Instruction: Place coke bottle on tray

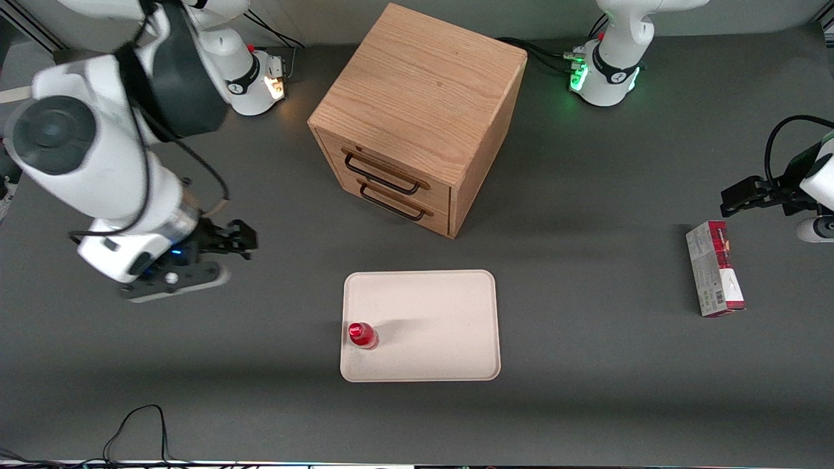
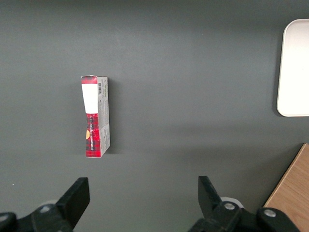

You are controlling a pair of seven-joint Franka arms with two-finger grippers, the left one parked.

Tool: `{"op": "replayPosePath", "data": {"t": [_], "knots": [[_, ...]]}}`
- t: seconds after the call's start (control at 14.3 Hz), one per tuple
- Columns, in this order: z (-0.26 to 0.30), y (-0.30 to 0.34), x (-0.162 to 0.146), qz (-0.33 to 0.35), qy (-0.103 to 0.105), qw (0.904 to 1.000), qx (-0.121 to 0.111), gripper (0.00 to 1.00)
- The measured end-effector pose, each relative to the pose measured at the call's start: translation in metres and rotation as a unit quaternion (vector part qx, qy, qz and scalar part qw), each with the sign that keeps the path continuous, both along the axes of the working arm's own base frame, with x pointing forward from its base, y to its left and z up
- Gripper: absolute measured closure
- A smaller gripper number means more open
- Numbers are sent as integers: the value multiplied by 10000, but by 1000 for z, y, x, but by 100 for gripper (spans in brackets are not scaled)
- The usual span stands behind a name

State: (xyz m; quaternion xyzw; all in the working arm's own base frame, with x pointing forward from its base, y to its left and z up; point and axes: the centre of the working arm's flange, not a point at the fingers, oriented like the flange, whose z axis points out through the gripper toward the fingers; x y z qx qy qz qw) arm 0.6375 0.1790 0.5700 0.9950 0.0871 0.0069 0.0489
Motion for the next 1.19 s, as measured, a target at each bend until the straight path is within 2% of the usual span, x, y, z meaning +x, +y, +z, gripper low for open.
{"op": "replayPosePath", "data": {"t": [0.21, 0.56, 0.84, 1.19], "knots": [[14, -65, -18, -215, -47, 9996, 175, 0], [30, -141, -49, -451, -166, 9985, 243, 0], [35, -178, -60, -739, -61, 9969, 246, 0], [34, -184, -62, -803, 31, 9965, 237, 0]]}}
